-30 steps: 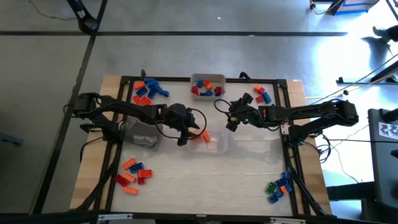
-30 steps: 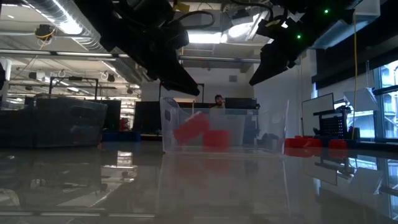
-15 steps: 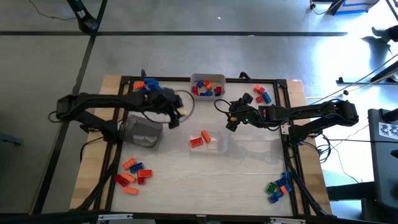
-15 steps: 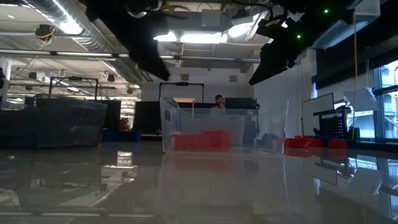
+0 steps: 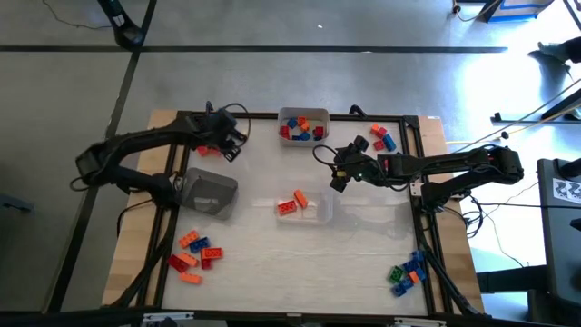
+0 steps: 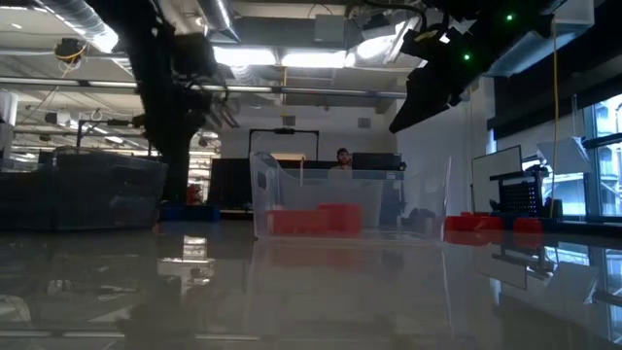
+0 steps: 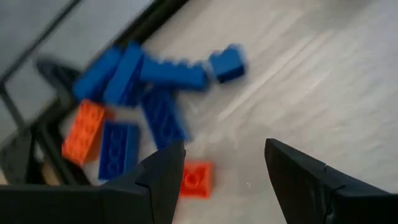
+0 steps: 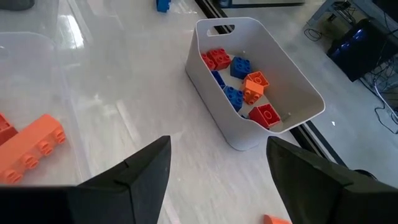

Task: Sort blocks by size
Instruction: Put the big orange game piece into the transparent bin

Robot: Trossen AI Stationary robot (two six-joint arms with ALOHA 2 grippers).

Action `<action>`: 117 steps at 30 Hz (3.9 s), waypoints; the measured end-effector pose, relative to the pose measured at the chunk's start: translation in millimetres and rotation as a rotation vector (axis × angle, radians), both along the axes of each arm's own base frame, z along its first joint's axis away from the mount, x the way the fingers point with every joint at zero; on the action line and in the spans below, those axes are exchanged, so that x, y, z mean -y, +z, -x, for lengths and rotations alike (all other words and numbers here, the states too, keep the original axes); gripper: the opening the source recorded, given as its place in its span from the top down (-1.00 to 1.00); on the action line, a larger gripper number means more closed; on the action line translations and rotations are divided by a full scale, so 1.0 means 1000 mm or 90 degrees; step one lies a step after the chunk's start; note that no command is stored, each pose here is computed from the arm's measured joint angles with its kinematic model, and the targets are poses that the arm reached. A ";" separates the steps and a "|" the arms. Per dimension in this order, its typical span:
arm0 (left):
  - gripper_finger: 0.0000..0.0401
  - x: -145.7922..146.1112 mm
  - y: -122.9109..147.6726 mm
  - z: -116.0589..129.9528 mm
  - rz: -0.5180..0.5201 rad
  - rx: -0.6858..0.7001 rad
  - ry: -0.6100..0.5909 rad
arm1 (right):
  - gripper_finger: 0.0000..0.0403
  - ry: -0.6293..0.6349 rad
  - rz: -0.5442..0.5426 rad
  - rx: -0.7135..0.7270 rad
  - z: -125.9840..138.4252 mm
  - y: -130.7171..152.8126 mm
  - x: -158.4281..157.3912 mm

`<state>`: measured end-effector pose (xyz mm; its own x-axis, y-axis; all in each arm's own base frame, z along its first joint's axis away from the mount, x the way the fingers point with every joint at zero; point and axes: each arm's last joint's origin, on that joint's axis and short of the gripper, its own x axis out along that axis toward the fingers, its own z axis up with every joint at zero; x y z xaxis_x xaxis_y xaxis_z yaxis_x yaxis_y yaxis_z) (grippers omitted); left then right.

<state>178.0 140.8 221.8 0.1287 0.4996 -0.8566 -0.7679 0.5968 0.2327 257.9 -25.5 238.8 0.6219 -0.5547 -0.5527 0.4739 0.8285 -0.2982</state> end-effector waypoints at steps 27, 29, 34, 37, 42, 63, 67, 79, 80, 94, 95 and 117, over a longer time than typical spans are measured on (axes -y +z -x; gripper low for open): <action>-0.04 -0.028 -0.072 0.001 0.154 -0.150 0.076 | -0.30 0.003 0.002 -0.003 0.000 0.000 0.000; -0.04 -0.024 -0.072 -0.005 0.147 -0.138 0.054 | -0.30 0.003 0.002 -0.002 0.000 0.000 0.000; -0.04 -0.012 -0.069 -0.020 0.150 -0.108 0.005 | -0.30 0.003 0.003 0.000 0.000 0.000 0.000; -0.04 -0.002 -0.067 -0.031 0.154 -0.093 -0.037 | -0.30 0.003 0.003 0.001 0.000 0.000 0.000; -0.04 0.013 -0.064 -0.054 0.171 -0.012 -0.149 | -0.30 0.003 0.003 0.002 0.000 0.000 0.000; -0.04 0.037 -0.022 -0.073 0.014 -0.184 -0.678 | -0.30 0.005 0.005 0.000 0.000 0.001 0.000; -0.04 0.037 -0.022 -0.073 -0.028 -0.246 -0.818 | -0.30 0.005 0.005 0.000 0.000 0.001 0.000; -0.04 0.035 -0.038 -0.078 -0.006 -0.288 -0.888 | -0.30 0.005 0.005 0.000 0.000 0.001 0.000; -0.04 0.034 -0.040 -0.079 -0.006 -0.289 -0.890 | -0.30 0.006 0.005 0.000 0.000 0.001 0.000; -0.04 0.022 -0.072 -0.088 0.031 -0.327 -0.921 | -0.30 0.005 0.005 0.000 0.000 0.001 0.000; -0.04 0.022 -0.073 -0.089 0.030 -0.326 -0.921 | -0.30 0.006 0.005 0.000 0.000 0.000 0.000; 0.60 0.025 -0.074 -0.091 0.043 -0.301 -0.863 | -0.30 0.006 0.005 -0.001 0.000 0.000 0.000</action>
